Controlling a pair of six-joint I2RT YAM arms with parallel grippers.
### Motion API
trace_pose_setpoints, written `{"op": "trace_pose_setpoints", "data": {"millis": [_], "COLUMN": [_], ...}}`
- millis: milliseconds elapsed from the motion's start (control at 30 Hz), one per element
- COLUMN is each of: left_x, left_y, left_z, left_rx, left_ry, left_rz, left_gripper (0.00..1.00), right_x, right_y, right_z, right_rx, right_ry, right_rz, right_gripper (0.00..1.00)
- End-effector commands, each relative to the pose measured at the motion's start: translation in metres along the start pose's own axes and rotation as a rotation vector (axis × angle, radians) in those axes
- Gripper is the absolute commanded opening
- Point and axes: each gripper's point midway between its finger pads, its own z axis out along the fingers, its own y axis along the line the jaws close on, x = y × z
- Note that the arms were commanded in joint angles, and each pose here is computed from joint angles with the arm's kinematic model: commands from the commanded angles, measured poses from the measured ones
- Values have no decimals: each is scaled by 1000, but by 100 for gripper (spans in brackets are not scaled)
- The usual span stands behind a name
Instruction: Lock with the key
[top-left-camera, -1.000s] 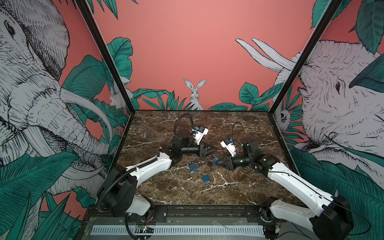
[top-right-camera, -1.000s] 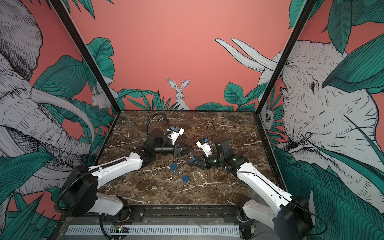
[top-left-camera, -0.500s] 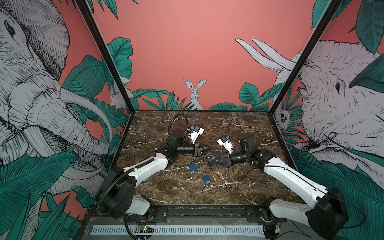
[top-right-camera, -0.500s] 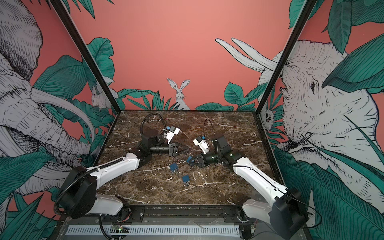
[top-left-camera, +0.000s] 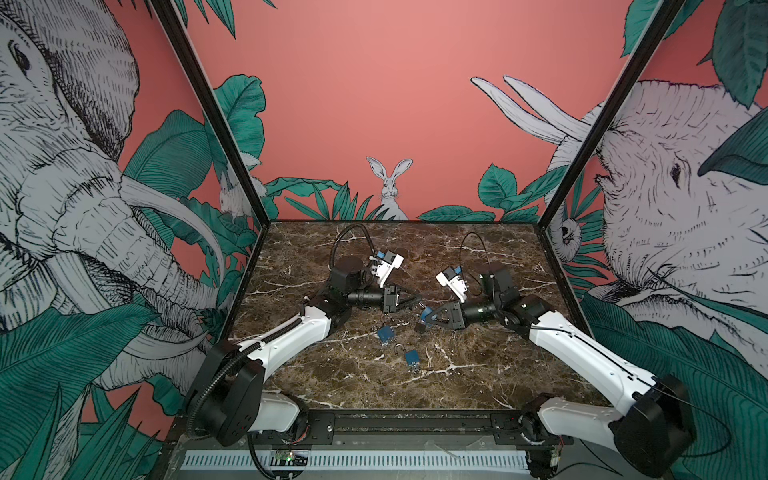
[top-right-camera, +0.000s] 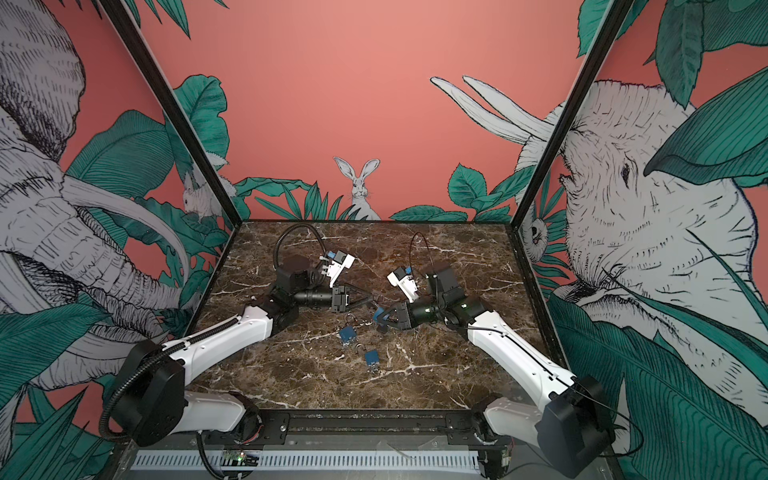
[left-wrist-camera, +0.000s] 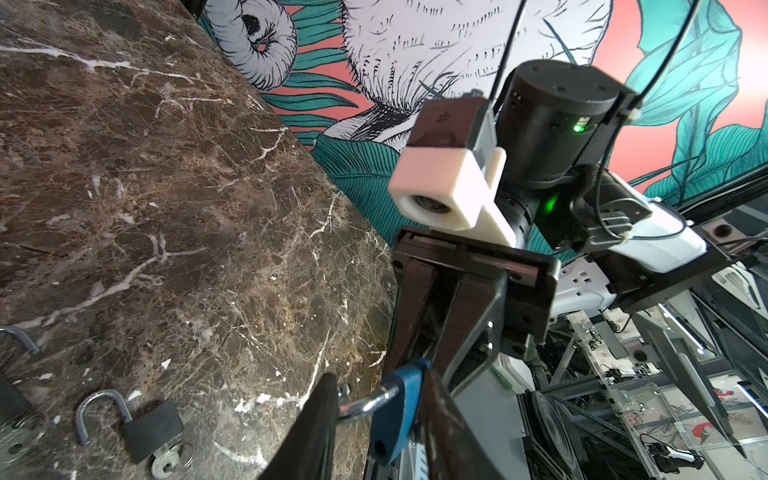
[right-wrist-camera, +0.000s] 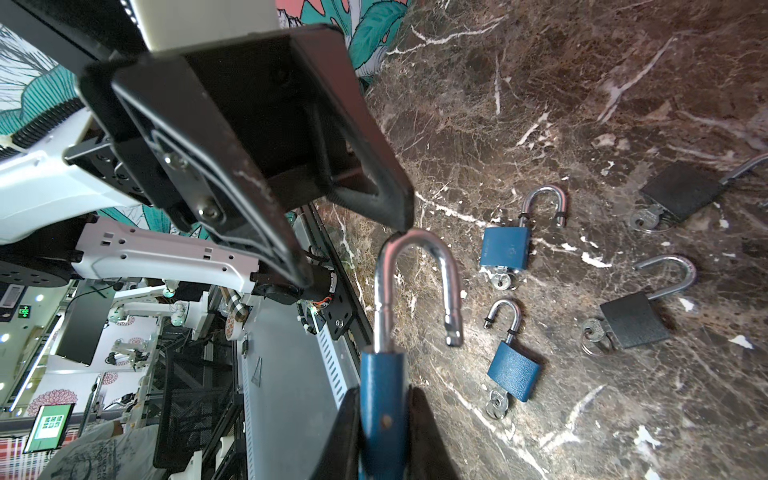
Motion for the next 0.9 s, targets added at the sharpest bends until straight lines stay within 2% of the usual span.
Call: {"op": "trace_pose_setpoints", "data": {"millis": [0,300,467,867], "left_x": [2,2,1,2], "left_y": [-12,-11,-9,-7], "left_z": [-5,-3,-2,0], "left_rx": [35,44,42,52], "left_ry": [12,19,9,10], "left_rz": [23,17,10,-1], "left_gripper": [35,35,43,34], "right_x": [-16,-19,-22,-25], "right_y": [15,19,24,22], "right_z": [-4,-6,-9,-14], "right_rx": [-52,-76,-100,-104], "right_ry": [-35,-43,-57,-74], "right_rz": [-55,-54,-55,-45], "right_gripper": [0,0,0,0]}}
